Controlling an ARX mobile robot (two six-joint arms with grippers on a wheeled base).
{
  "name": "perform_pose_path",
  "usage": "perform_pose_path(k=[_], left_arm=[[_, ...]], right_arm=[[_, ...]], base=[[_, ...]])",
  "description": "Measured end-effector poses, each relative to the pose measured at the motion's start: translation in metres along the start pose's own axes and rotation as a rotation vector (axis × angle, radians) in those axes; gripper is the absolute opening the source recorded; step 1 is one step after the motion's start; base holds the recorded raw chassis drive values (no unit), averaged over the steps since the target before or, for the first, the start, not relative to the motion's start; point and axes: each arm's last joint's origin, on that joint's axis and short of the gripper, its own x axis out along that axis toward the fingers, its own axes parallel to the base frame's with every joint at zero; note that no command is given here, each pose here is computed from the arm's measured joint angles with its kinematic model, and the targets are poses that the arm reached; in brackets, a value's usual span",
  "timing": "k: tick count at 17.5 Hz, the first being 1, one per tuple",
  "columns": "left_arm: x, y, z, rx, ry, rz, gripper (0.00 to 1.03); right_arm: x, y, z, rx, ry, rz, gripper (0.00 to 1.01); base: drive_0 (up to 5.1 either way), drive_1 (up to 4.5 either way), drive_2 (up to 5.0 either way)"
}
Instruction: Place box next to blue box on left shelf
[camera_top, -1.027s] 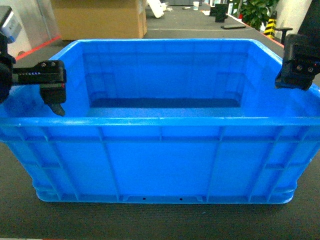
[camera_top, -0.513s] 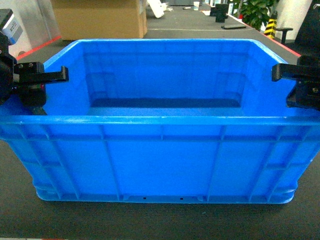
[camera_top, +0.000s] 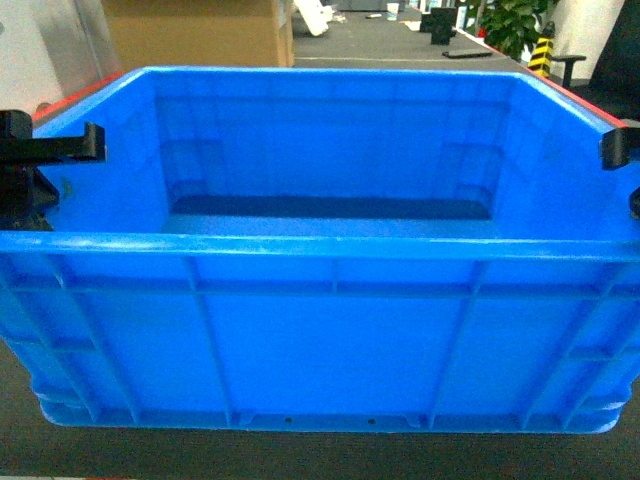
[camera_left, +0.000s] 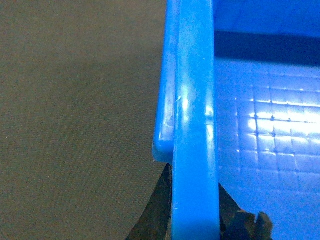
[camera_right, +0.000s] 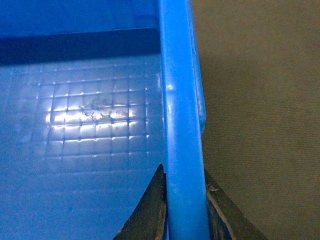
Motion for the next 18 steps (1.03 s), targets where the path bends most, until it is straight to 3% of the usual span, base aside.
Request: perform_pose_path(k=[3,6,9,12,15,18], left_arm=[[-0.028,-0.006,-0.005,0.017,-0.100,0.000,0.09],[-0.052,-0.007,-0.028,0.032,-0.127,0.014,0.09],[-0.074,-0.004,-0.048,0.024,-0.123,0.019,0.09],[-0.100,0.002,-0.062,0.007,-0.149,0.021,0.09],[-0.119,0.002,-0.073,0.028,-0.165,0.023,0.09],[-0.136,-0.001,-0.089,0.010,-0.185,0.021,0.09]], right_arm=[[-0.030,0.002,-0.006,-0.025,-0.082,-0.021,0.12],[-0.053,0.004,-0.024,-0.063,-0.102,-0.044,0.12],[-0.074,0.003,-0.041,-0.093,-0.110,-0.054,0.12],[-0.096,0.001,-0.059,-0.080,-0.139,-0.044,0.12],[-0.112,-0.003,-0.076,-0.059,-0.143,-0.050,0.12],[-0.124,-0.007,-0.080,-0.064,-0.165,-0.052,0.12]], base=[[0.0,0.00,0.0],[0.0,0.00,0.0],[0.0,0.00,0.0],[0.0,0.00,0.0],[0.0,0.00,0.0],[0.0,0.00,0.0]])
